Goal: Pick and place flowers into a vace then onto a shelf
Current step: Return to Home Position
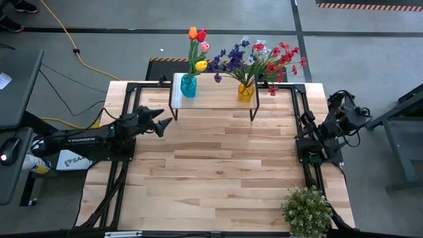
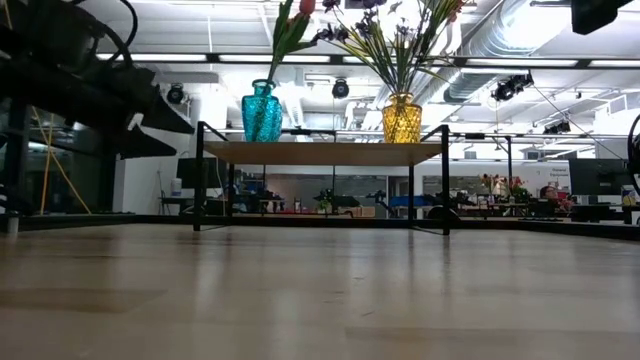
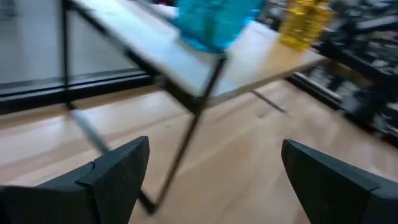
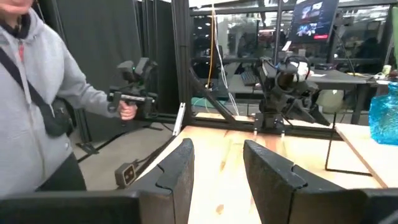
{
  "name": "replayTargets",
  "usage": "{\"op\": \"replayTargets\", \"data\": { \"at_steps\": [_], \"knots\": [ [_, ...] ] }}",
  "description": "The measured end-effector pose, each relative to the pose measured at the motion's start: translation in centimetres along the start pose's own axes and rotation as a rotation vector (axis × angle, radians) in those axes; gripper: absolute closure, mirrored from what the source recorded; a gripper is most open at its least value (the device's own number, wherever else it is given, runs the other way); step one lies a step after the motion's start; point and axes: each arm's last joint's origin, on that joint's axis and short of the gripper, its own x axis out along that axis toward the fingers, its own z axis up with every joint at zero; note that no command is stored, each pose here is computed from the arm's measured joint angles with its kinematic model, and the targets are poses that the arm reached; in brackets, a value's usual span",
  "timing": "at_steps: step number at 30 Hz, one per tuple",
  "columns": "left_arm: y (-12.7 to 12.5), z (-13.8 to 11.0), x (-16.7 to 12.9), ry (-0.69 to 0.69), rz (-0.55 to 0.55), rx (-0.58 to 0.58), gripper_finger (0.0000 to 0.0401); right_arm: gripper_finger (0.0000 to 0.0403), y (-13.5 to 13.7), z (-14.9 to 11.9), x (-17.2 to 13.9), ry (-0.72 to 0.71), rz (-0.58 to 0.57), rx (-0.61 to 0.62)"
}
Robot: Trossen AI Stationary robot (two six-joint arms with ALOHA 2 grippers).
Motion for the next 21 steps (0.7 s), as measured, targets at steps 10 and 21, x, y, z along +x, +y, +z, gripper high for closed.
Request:
{"op": "replayTargets", "data": {
  "at_steps": [10,21],
  "knots": [
    [-0.1,-0.5,0.4,0.05,-0.009,0.042,0.0004,0.0272,1.0,-2.8,1.7,-0.007,-0.108,0.016],
    [-0.8,-0.4,0.0,0.028,-0.065,0.067,0.0004,0.0272,2.5,-4.8,3.1,-0.123,0.061,0.149]
  ]
}}
